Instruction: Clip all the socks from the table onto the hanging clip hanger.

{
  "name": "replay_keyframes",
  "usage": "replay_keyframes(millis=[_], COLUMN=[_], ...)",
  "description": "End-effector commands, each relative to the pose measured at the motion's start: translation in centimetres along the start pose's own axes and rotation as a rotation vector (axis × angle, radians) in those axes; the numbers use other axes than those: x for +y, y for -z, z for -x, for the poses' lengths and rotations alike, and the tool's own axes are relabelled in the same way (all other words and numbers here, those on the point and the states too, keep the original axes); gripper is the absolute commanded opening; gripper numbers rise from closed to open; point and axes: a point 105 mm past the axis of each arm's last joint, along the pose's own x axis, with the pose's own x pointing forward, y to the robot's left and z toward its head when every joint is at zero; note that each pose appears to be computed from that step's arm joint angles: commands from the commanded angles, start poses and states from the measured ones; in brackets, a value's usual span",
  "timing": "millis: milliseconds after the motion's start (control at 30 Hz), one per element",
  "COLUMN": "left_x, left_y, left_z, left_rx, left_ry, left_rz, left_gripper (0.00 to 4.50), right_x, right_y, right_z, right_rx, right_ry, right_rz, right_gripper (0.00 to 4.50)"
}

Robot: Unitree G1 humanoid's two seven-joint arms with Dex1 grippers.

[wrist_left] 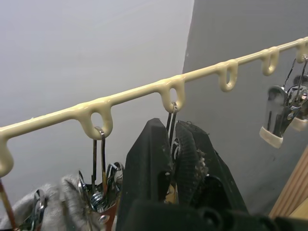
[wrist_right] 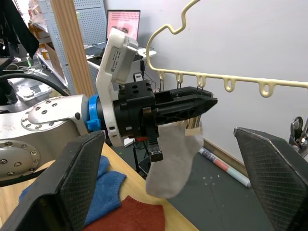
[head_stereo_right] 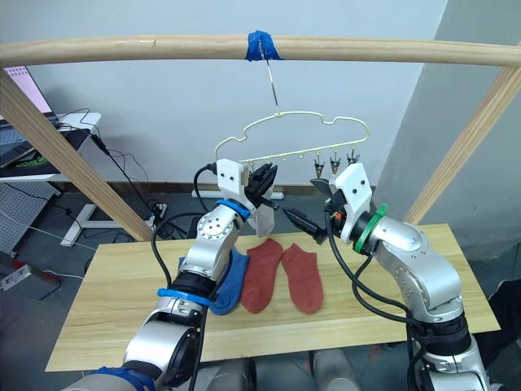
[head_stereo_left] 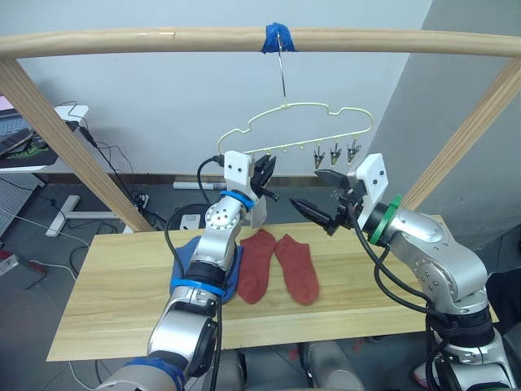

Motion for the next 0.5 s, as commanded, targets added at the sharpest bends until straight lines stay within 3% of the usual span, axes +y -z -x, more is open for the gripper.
replay_keyframes(millis=[33, 67, 167, 300, 367, 500], left_x=[-0.1, -0.2, -0.6, 0.1, 1.0, 1.7], left_y=[-1.8, -1.8, -2.5, -2.2, -3.0, -4.2], left_z=[-0.2, -0.1, 0.5, 2.2, 3.6, 4.9], left_rx=[-0.05, -0.044, -0.012, 0.138, 0.204, 0.25], left_ry=[0.019, 0.035, 0.122, 0.217, 0.275, 0.32], left_rz=[0.029, 0.054, 0.176, 0.351, 0.477, 0.586], left_gripper=[0.13, 0.13, 0.13, 0.13, 0.13, 0.13], right_x=[-0.1, -0.2, -1.6, -2.9, -2.5, -2.1], right_y=[-0.6, -0.2, 5.1, 10.3, 13.1, 15.0], right_z=[0.0, 0.0, -0.2, -1.1, -1.8, -2.3], right_rx=[-0.03, -0.02, 0.17, 0.284, 0.374, 0.429], right_ry=[-0.001, 0.002, 0.06, 0.112, 0.053, -0.02], right_rz=[0.011, 0.007, 0.038, 0.007, 0.057, 0.117], right_gripper=[4.5, 4.5, 4.5, 4.5, 4.5, 4.5])
